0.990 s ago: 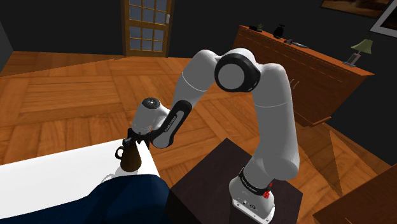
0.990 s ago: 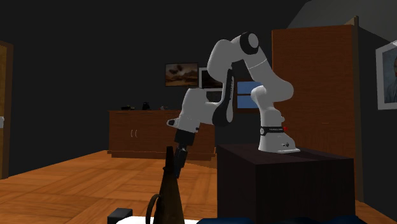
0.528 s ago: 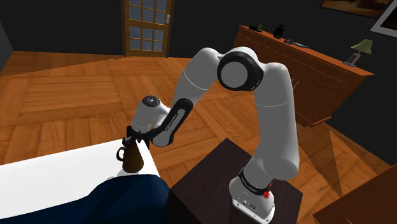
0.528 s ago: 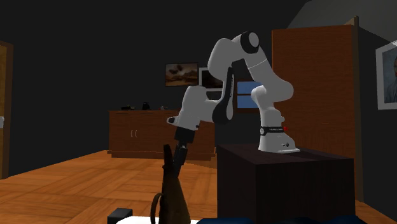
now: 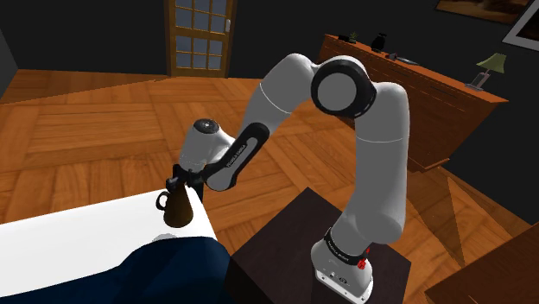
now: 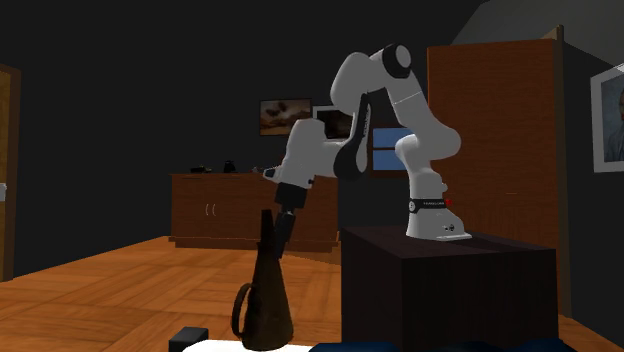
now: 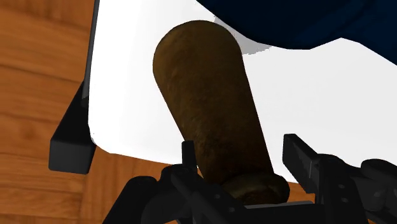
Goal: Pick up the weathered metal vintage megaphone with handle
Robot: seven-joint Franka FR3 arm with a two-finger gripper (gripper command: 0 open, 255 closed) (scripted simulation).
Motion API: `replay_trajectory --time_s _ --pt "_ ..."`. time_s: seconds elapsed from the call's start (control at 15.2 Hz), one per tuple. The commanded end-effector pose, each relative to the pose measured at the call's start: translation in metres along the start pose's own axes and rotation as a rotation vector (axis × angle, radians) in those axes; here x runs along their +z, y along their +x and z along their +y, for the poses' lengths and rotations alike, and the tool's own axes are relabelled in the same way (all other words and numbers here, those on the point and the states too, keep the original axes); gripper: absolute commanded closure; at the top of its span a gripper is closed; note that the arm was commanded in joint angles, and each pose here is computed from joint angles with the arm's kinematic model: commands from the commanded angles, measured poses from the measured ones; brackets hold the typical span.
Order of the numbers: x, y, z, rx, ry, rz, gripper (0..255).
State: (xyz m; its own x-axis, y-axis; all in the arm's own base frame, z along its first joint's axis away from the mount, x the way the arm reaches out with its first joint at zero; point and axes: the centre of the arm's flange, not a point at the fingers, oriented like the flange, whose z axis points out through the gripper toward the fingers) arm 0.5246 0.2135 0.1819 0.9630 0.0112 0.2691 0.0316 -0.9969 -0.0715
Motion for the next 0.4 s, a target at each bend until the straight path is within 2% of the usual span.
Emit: replay_trajectory --time_s 0.0,0.33 --pt "-0.012 0.005 -0.001 0.000 0.001 0.002 255" --pt "-0.028 0.009 -0.002 0.000 0.001 0.002 255"
